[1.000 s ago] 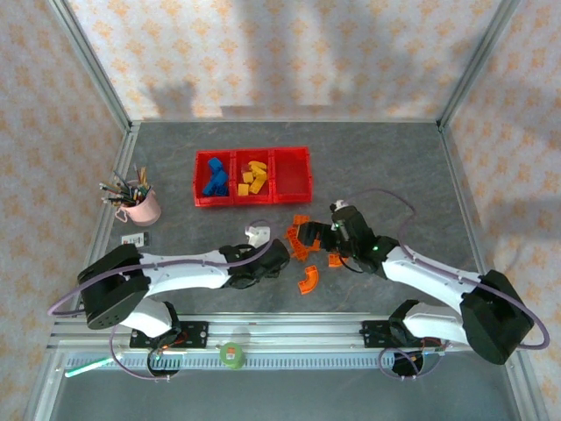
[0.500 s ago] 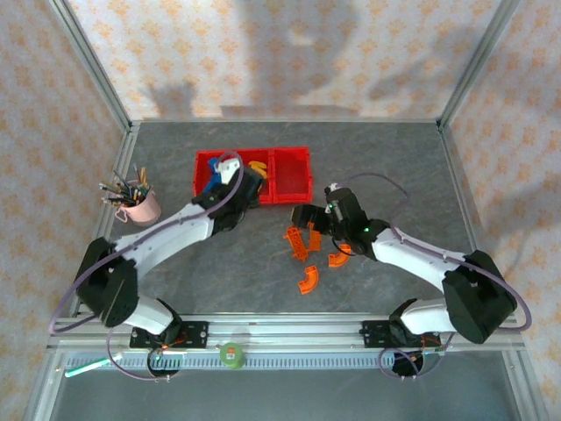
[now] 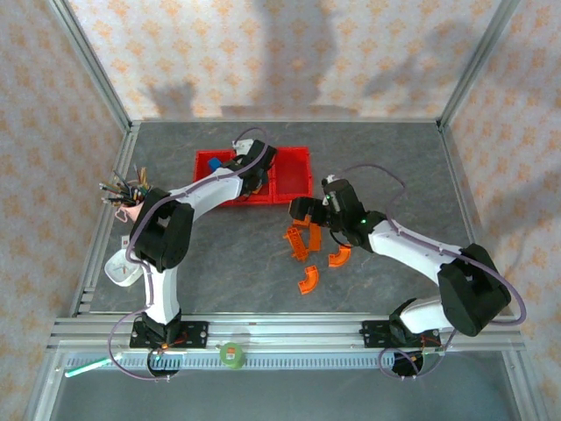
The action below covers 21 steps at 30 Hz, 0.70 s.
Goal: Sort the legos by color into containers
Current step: Place the lego in the container.
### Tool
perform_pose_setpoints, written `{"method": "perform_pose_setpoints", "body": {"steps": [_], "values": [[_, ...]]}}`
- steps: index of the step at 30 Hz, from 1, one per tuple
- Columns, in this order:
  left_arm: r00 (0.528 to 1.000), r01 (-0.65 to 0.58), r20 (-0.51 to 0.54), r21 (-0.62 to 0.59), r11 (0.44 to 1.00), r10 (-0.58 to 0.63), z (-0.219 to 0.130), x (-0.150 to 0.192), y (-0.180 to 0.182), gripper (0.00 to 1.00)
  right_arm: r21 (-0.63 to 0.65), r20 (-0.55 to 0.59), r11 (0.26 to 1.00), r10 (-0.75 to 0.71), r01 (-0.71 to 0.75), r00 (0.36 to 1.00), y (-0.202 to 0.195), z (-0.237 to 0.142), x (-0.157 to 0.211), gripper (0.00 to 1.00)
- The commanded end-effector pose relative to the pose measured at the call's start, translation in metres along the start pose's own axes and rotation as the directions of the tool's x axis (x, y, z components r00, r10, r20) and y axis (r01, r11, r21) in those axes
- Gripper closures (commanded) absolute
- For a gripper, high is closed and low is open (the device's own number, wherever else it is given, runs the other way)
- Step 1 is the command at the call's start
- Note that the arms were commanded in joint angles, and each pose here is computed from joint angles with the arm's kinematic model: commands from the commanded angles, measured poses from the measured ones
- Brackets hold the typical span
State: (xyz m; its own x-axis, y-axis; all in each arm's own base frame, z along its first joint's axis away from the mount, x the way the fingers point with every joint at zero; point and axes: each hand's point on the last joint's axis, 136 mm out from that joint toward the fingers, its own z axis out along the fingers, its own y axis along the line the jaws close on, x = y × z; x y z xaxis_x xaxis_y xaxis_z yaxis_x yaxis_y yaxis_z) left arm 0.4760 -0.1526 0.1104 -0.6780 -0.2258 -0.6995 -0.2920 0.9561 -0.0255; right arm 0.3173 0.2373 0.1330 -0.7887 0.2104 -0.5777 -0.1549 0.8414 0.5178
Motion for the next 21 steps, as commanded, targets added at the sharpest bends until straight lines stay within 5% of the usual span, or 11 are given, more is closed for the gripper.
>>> {"method": "perform_pose_setpoints", "body": {"steps": [1,7,21], "values": [[0.999,-0.001,0.037,0.031,1.000,0.000,-0.027,-0.024,-0.001,0.32,0.060,-0.014,0.996,-0.057,0.058,0.998,-0.008,0.001,-0.003,0.00],[0.999,0.021,0.027,0.177,0.984,-0.027,-0.071,-0.013,-0.001,0.28,0.143,-0.079,0.978,-0.143,0.153,0.987,-0.011,0.005,0.010,0.00],[0.996,0.061,-0.078,0.377,0.924,-0.035,-0.146,0.106,0.024,0.08,0.260,-0.284,0.882,-0.320,0.394,0.904,-0.016,0.032,0.066,0.18]]}}
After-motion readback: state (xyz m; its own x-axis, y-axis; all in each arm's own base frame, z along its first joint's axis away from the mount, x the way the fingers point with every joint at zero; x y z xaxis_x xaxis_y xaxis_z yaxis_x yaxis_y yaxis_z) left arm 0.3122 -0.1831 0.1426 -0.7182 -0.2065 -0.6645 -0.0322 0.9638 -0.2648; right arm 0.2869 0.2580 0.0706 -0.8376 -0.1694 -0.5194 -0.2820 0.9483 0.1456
